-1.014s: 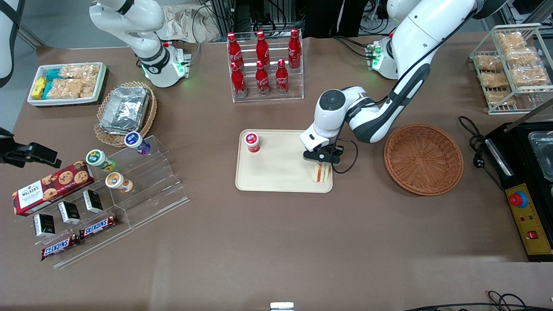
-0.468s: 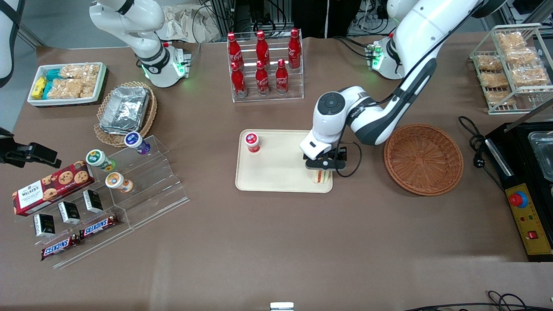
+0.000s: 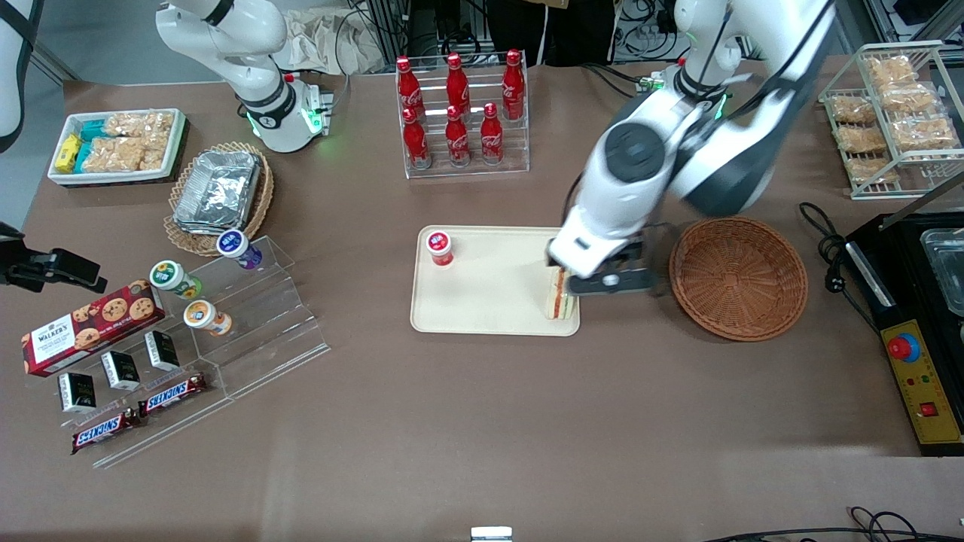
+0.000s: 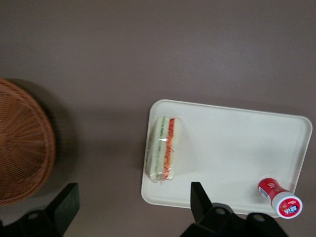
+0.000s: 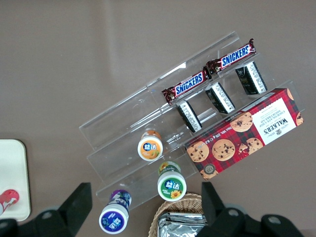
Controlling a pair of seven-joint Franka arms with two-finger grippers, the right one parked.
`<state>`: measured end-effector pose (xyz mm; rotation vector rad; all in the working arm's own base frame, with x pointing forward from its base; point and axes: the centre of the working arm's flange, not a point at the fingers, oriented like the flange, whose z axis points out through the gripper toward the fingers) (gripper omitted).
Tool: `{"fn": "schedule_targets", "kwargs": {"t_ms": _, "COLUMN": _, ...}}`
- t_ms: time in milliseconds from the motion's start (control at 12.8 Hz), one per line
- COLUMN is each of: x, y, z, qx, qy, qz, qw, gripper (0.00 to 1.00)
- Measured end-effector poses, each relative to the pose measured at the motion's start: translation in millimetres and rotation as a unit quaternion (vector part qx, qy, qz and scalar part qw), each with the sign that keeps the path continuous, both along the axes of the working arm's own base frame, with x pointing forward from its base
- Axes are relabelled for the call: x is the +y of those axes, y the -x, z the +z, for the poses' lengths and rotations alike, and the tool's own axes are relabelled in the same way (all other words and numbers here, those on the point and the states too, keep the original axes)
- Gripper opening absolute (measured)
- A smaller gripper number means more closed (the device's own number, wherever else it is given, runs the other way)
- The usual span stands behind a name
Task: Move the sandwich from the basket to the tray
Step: 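Raise the open left gripper up away from the sandwich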
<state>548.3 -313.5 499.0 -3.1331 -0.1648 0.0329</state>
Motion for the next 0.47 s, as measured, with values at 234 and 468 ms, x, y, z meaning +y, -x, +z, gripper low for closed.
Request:
{"fn": "schedule_targets", "kwargs": {"t_ms": 234, "x": 100, "y": 5, "z": 80, "qx": 0.0, "qy": -0.01, "qz": 0.013, "qw": 0.9999, "gripper": 1.0}}
{"fn": "schedule_targets", "kwargs": {"t_ms": 468, "x": 207, "y": 24, "z": 137, "qx": -0.009, "qy": -0.009, "qz": -0.019, "qw": 0.9997, "gripper": 1.0}}
